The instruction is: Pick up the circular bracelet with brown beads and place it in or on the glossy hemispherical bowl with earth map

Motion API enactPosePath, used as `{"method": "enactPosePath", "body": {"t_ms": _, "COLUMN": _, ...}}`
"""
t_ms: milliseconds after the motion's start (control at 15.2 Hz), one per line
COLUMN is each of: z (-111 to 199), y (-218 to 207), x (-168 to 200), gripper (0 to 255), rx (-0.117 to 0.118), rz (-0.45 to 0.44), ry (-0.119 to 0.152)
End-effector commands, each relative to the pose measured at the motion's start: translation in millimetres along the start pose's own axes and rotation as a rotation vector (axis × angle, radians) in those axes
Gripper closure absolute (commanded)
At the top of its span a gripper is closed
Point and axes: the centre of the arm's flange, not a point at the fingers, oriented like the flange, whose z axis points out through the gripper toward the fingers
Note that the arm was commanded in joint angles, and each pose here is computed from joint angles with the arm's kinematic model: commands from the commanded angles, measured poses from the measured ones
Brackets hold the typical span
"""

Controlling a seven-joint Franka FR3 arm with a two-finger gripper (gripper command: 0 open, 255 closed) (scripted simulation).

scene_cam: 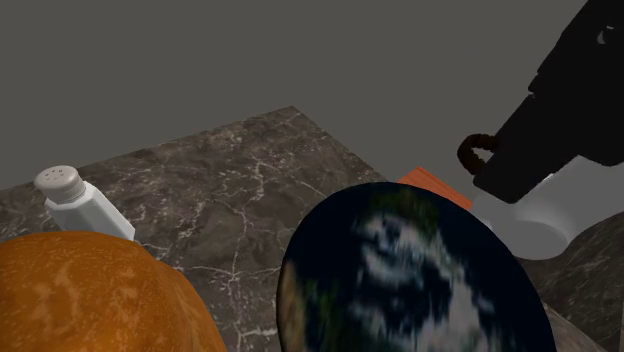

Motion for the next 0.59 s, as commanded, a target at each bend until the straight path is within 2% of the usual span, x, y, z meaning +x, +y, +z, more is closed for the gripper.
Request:
{"method": "enactPosePath", "body": {"t_ms": 0, "z": 11.4, "y": -0.8, "x": 0.7, "gripper": 255, "rx": 0.000, "rz": 0.000, "ry": 0.000}}
{"method": "enactPosePath", "body": {"t_ms": 528, "z": 56.3, "y": -0.9, "x": 0.7, "gripper": 255, "rx": 0.000, "rz": 0.000, "ry": 0.000}}
